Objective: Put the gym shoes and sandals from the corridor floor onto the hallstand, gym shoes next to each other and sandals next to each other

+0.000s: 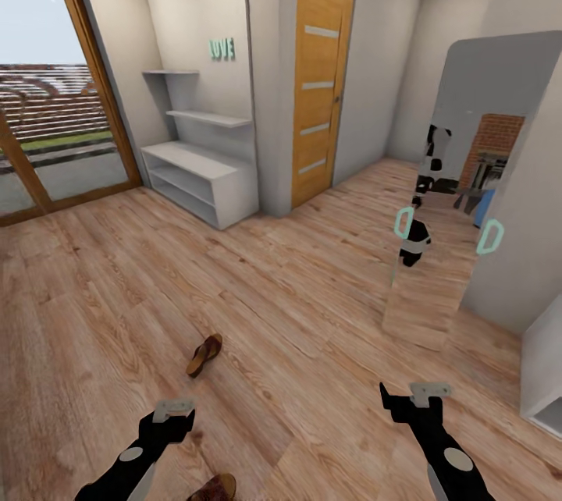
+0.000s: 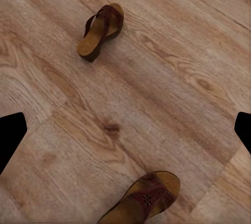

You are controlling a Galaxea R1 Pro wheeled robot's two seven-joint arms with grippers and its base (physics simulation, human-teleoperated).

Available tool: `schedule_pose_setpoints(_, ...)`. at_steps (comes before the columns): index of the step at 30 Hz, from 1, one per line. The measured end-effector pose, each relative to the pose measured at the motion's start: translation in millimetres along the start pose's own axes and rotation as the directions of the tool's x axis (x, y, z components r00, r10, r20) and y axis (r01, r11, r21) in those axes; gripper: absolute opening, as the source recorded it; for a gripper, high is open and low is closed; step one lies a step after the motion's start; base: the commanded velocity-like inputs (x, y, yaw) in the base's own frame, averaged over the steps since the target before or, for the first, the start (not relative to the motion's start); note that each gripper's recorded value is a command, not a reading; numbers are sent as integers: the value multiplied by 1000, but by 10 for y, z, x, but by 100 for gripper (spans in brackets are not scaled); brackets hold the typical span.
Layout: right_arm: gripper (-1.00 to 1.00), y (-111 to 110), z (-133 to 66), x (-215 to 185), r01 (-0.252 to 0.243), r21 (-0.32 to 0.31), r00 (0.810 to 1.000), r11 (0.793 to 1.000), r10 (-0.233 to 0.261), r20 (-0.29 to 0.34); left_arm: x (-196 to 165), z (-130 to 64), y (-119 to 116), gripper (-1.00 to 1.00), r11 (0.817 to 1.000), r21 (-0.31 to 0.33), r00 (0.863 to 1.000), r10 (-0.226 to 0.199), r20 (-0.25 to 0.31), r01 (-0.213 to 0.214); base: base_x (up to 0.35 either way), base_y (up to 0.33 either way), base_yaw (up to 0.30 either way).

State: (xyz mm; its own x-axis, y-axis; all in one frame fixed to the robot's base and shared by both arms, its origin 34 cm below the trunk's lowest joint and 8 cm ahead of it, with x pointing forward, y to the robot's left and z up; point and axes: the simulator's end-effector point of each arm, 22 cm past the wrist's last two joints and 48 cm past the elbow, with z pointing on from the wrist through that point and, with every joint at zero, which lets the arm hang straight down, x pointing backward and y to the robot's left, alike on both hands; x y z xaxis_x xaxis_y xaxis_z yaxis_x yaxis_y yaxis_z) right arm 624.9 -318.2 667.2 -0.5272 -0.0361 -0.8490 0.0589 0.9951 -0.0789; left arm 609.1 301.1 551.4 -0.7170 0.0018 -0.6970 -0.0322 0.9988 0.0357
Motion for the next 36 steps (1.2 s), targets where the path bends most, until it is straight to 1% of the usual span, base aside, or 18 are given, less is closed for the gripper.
schedule_pose_setpoints(9, 100, 8, 13, 56, 1, -1, 1000, 1000, -1, -11, 51, 18, -15, 100, 1000, 2, 1000, -1, -10, 1, 2, 6, 168)
schedule_pose_setpoints(17, 100, 11, 24, 107, 2, -1, 1000, 1000, -2, -21, 104, 32, -34, 100, 1000, 4, 1000, -3, -20, 3, 49, 99, 168)
schedule_pose_setpoints(29, 100, 14, 38, 181, 3, -1, 999, 1000, -3, -36, 184, 51, -43, 100, 1000, 5, 999, -1, -36, 1, 14, 16, 163)
schedule_pose_setpoints(36, 100, 19, 39, 187, 5, -2, 999, 1000, -5, -36, 200, 53, -43, 100, 1000, 4, 999, -2, -38, 2, 173, 1, 42)
